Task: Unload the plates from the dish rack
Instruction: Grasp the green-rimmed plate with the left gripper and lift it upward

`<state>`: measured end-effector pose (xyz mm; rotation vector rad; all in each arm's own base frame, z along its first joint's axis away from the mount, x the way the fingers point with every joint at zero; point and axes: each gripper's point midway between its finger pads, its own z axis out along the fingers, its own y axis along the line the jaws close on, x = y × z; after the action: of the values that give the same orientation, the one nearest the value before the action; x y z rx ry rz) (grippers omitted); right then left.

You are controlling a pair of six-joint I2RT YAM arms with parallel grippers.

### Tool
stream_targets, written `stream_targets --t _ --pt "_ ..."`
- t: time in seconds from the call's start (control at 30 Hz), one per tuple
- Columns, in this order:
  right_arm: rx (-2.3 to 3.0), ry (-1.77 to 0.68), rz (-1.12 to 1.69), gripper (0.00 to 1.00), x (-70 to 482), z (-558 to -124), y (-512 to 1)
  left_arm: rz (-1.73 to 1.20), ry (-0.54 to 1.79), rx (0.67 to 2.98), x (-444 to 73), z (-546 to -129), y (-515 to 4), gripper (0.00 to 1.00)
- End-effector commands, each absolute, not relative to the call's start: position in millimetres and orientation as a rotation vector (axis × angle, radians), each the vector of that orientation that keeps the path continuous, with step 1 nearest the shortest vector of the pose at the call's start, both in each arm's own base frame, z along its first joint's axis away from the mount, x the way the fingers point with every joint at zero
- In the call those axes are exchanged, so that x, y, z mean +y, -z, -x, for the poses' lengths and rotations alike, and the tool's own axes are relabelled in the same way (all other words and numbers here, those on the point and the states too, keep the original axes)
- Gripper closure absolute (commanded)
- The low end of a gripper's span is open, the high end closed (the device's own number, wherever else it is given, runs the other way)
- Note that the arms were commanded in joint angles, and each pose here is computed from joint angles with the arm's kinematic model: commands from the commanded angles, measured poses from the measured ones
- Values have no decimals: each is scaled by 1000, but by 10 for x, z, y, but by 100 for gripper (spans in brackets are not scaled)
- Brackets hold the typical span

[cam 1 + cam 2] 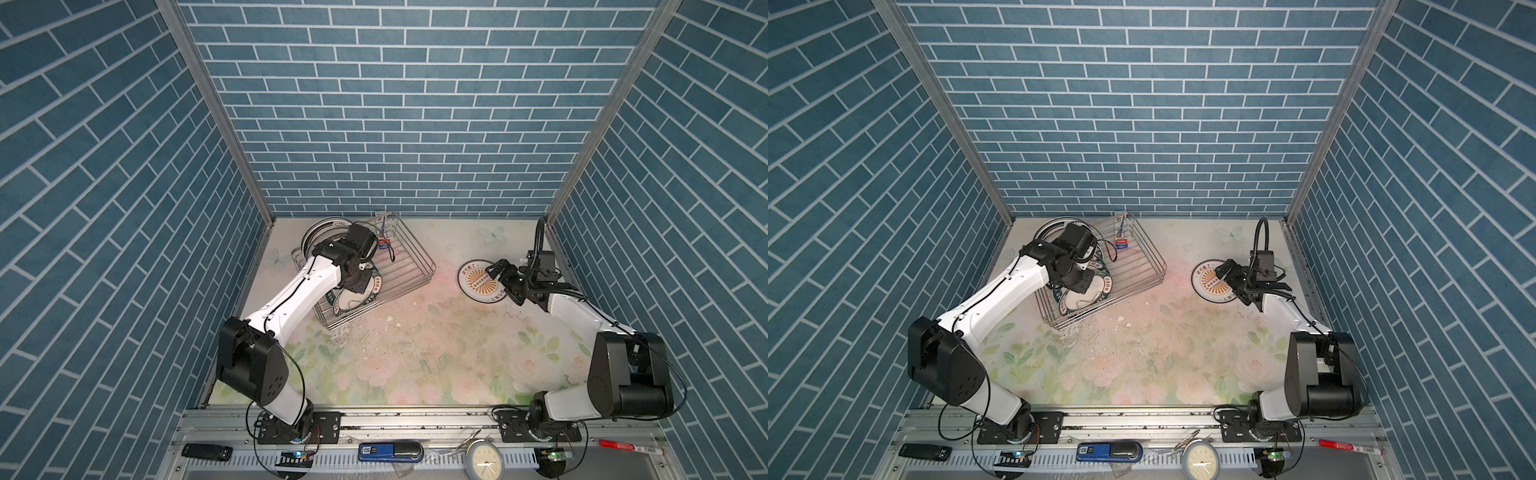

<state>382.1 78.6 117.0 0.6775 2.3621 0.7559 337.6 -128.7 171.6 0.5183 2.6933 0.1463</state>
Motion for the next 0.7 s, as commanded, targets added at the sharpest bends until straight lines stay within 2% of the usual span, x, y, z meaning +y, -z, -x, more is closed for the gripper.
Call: stream_targets --t 0.0,0.13,0.4,0.67 --pt "2380 -760 -664 1 789 -3780 -1079 -450 -169 2760 -1247 -3326 -1593 83" --pt "2378 -766 -665 1 794 -3778 -1086 -459 -167 2765 -1257 -3330 -1588 88" --pt "2358 -779 -685 1 783 -3779 -1104 -501 -111 2759 -1289 -3242 -1709 90" --pt "2349 -803 -688 1 796 -3780 -1114 -520 -142 2808 -1290 -3258 -1578 100"
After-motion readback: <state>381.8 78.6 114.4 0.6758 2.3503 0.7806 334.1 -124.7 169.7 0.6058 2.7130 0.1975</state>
